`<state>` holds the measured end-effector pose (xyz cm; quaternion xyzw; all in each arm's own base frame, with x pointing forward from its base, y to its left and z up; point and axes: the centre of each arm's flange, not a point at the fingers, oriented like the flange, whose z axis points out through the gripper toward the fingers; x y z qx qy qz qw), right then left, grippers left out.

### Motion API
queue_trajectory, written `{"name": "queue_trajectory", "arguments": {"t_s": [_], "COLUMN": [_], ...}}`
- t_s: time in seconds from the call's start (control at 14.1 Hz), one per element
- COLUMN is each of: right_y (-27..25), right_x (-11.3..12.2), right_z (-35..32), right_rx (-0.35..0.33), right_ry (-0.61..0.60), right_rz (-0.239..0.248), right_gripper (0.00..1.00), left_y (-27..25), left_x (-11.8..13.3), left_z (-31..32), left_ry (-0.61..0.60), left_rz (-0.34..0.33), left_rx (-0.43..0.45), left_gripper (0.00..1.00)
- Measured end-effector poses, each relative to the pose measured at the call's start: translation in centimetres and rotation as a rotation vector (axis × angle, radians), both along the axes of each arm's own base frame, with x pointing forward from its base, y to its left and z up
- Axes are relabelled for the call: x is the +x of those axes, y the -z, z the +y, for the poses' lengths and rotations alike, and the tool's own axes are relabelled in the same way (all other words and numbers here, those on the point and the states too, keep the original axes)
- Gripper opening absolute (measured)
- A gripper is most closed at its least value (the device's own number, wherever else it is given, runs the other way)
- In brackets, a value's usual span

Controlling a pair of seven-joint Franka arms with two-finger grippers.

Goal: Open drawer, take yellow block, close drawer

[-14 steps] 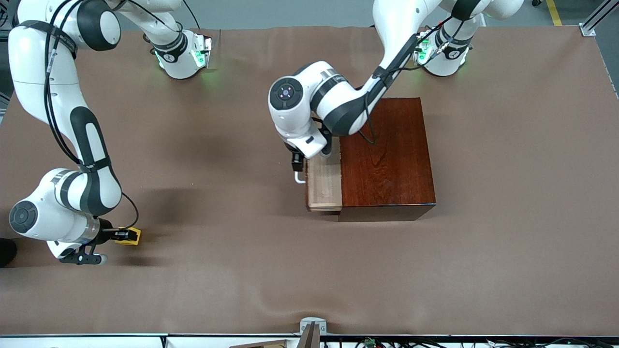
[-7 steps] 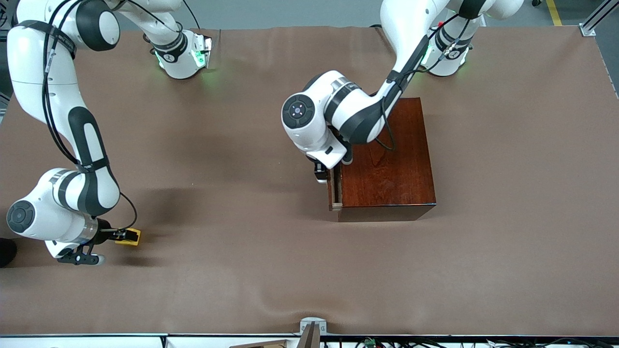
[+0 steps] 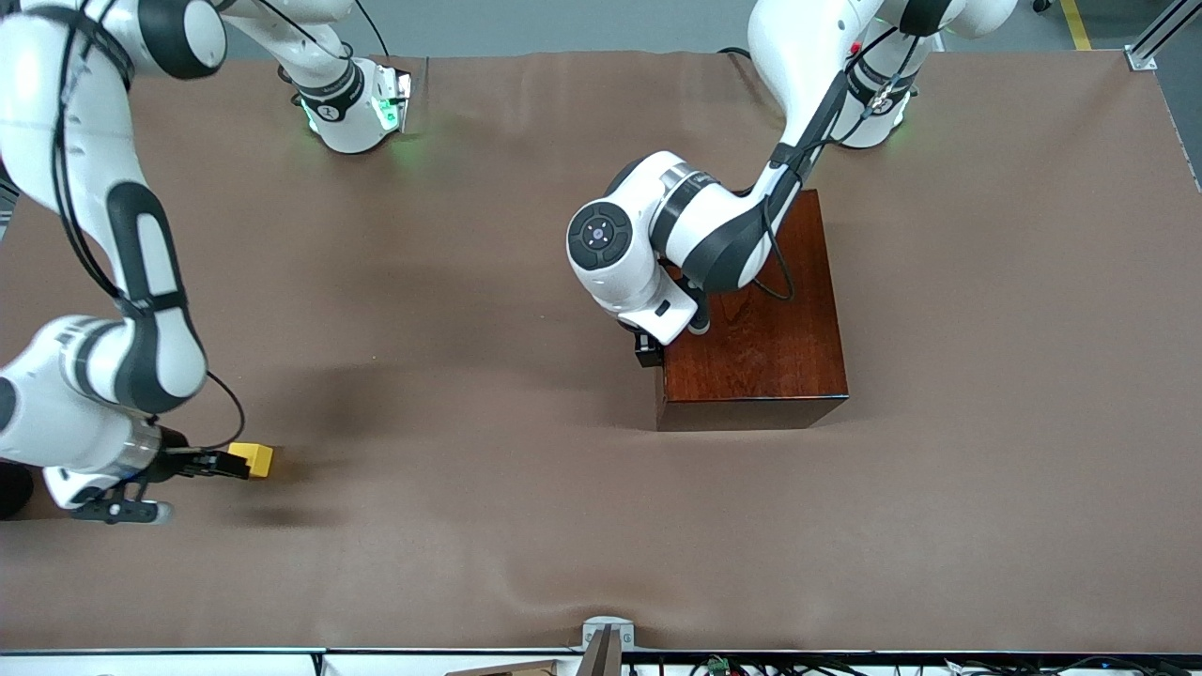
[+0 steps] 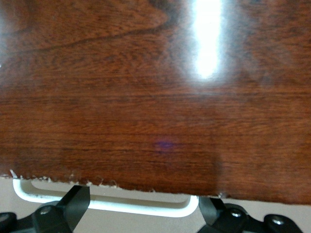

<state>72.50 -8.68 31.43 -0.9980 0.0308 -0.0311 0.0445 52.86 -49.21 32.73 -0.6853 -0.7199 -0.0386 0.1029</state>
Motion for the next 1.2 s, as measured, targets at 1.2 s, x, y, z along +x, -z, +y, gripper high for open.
{"name": "queue_trajectory", "arguments": {"t_s": [1.2], "right_y": [-30.4], "right_x": [-14.4], "right_z": [4.7], "right_rx": [-0.024], "right_ry": [0.082], "right_rz": [0.121], "right_gripper": [1.0], "left_y": [-16.9], "left_x": [13.0], "left_z": [20.9], "left_ry": [0.084], "left_rz": [-0.197], "left_rx": [-0.133], "left_gripper": [1.0]}}
